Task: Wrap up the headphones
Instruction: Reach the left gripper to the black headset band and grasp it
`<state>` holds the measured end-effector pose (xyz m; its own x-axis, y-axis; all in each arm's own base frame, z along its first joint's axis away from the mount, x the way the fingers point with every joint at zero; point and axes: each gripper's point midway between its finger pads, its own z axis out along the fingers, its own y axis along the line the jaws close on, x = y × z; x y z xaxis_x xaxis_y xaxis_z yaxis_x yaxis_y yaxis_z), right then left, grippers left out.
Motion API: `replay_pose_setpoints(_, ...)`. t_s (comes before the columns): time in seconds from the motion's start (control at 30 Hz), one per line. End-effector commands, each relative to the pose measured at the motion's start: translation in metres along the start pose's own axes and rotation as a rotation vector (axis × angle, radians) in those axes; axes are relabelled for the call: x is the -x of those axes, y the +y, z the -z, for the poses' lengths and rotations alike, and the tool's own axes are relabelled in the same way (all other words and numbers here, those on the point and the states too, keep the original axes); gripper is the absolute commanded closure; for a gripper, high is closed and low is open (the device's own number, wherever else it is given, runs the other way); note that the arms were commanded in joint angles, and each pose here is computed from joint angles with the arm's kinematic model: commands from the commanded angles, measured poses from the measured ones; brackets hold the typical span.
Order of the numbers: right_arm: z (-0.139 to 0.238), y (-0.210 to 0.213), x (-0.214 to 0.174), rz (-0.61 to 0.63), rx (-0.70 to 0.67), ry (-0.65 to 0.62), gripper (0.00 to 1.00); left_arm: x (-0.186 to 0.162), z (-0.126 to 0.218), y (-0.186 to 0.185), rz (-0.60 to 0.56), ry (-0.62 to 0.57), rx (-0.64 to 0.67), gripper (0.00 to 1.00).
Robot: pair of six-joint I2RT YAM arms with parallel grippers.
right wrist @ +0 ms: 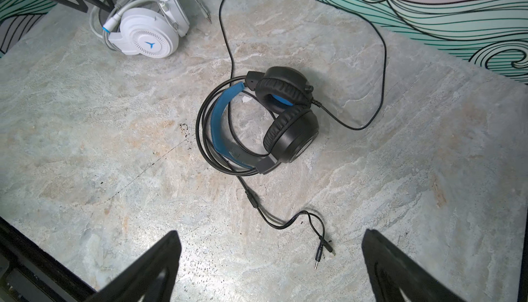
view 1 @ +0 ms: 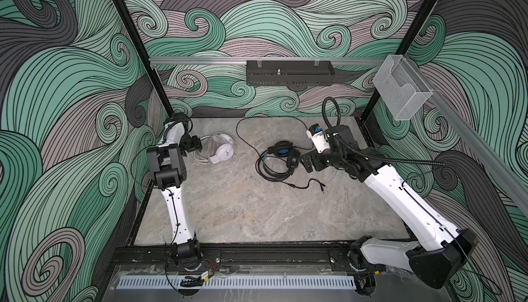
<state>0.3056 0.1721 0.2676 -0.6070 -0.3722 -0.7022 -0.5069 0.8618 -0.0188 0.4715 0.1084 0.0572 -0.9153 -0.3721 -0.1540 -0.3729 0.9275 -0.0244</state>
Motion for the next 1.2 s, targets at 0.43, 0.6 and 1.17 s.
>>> replay_pose_setpoints(0.43,-0.018,-0.032,-0.015,-0.081,-0.089,0.018,0.0,-0.116,0.183,-0.136,-0.275,-0.382,-0.205,0.08)
replay_pose_setpoints(0.6,-0.043,-0.038,-0.042,-0.14,-0.118,0.093,0.0,-0.181,0.172,-0.24,-0.412,-0.303,-0.348,0.08)
replay_pose_setpoints(1.17,-0.036,-0.042,-0.062,-0.142,-0.108,0.1,0.0,-0.238,0.053,-0.303,-0.191,-0.004,-0.274,0.1)
